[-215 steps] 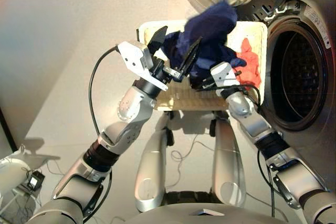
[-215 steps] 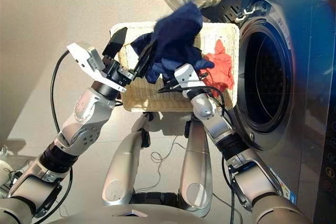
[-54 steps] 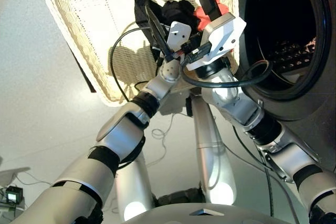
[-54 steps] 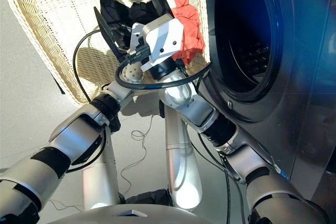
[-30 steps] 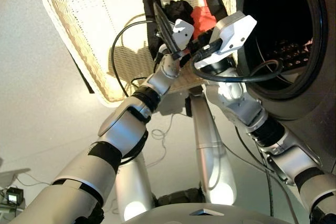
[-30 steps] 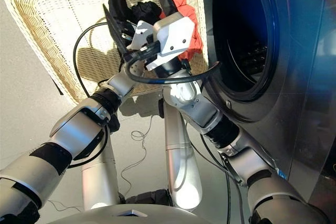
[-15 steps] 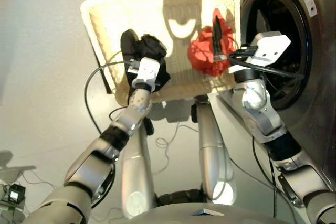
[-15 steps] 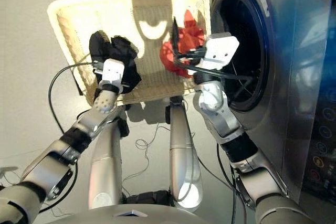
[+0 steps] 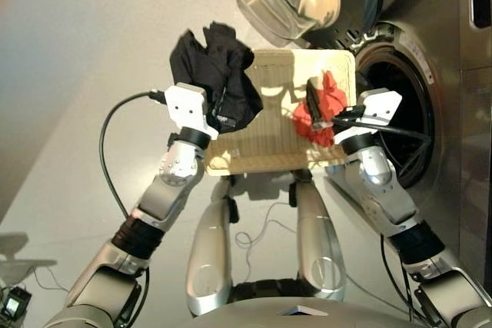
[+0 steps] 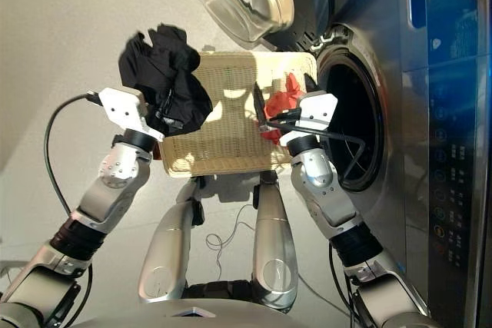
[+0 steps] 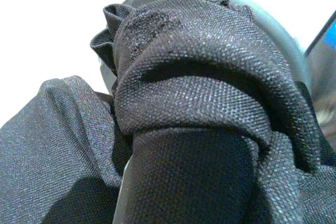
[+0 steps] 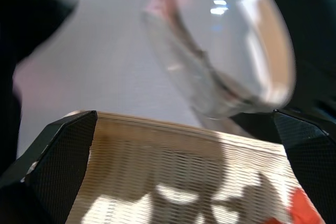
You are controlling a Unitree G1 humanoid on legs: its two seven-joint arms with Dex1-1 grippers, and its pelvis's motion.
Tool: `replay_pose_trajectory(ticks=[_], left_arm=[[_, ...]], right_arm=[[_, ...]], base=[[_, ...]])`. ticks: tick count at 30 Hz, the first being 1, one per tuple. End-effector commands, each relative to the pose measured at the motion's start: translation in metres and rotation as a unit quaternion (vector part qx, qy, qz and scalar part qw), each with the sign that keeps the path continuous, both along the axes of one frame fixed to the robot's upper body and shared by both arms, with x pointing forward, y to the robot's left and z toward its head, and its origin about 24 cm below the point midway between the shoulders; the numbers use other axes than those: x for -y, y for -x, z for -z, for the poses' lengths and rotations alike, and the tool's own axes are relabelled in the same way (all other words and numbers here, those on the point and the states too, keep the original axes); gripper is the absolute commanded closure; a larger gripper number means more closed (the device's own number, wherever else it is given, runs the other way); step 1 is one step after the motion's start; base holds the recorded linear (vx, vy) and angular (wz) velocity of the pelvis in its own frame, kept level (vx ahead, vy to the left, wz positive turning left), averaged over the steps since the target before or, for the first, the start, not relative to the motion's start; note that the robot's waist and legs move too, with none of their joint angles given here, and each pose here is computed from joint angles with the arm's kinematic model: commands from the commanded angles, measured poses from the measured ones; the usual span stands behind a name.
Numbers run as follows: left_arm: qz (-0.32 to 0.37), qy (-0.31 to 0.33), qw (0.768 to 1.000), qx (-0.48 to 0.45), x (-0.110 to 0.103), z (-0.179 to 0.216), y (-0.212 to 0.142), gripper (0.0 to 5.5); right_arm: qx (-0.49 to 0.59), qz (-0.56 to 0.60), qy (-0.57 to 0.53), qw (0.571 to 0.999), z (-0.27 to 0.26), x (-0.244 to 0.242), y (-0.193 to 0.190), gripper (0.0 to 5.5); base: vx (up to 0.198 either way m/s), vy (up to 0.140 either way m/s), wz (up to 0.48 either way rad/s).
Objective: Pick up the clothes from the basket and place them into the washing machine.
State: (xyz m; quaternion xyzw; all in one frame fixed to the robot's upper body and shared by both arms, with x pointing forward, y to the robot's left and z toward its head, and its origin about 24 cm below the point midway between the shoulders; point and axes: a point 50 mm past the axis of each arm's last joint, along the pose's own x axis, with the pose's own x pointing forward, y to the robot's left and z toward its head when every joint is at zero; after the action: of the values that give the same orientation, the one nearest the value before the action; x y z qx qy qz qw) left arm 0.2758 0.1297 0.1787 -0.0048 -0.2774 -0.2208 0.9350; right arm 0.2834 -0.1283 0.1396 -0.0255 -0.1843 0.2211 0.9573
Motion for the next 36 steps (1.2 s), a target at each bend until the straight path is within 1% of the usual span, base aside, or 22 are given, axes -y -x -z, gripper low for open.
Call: replay_pose_trajectory(ticks=[1,3,5,7,9,12,15,21,28,32,36], left_arm=[[0.075,0.016,0.994,0.074,0.004,-0.022,0.023,5.50],[0.128,0.005,0.989,0.078,0.011,-0.026,0.028,5.50],[0.158,-0.024,0.983,0.093,0.014,-0.033,0.033,5.50],[0.164,-0.030,0.981,0.096,0.015,-0.034,0.034,5.50],[0.180,-0.043,0.978,0.099,0.018,-0.037,0.036,5.50],[0.184,-0.053,0.976,0.103,0.018,-0.039,0.038,5.50],[0.195,-0.048,0.975,0.099,0.022,-0.039,0.038,5.50],[0.224,-0.041,0.969,0.101,0.032,-0.044,0.039,5.50],[0.236,-0.041,0.965,0.110,0.037,-0.049,0.039,5.50],[0.238,-0.041,0.963,0.115,0.039,-0.051,0.039,5.50],[0.243,-0.050,0.961,0.124,0.041,-0.054,0.040,5.50]], right_arm=[[0.047,-0.069,0.009,0.996,-0.020,-0.010,0.012,0.00],[0.069,-0.126,0.067,0.987,-0.035,-0.019,0.013,0.00],[0.094,-0.156,0.102,0.978,-0.048,-0.027,0.014,0.00],[0.099,-0.170,0.105,0.975,-0.053,-0.033,0.014,0.00],[0.126,-0.209,0.119,0.963,-0.072,-0.047,0.015,0.00],[0.148,-0.214,0.141,0.955,-0.082,-0.055,0.013,0.00],[0.159,-0.224,0.160,0.948,-0.087,-0.067,0.010,0.00],[0.133,-0.234,0.158,0.950,-0.080,-0.089,-0.004,0.00],[0.093,-0.247,0.176,0.948,-0.061,-0.113,-0.015,0.00],[0.085,-0.249,0.188,0.946,-0.054,-0.118,-0.016,0.00],[0.104,-0.264,0.226,0.932,-0.057,-0.124,-0.015,0.00]], base=[[0.000,0.000,0.000],[0.000,0.000,0.000],[0.000,0.000,0.000],[0.000,0.000,0.000],[0.000,0.000,0.000],[0.000,0.000,0.000],[0.000,0.000,0.000],[0.000,0.000,0.000],[0.000,0.000,0.000],[0.000,0.000,0.000],[0.000,0.000,0.000]])
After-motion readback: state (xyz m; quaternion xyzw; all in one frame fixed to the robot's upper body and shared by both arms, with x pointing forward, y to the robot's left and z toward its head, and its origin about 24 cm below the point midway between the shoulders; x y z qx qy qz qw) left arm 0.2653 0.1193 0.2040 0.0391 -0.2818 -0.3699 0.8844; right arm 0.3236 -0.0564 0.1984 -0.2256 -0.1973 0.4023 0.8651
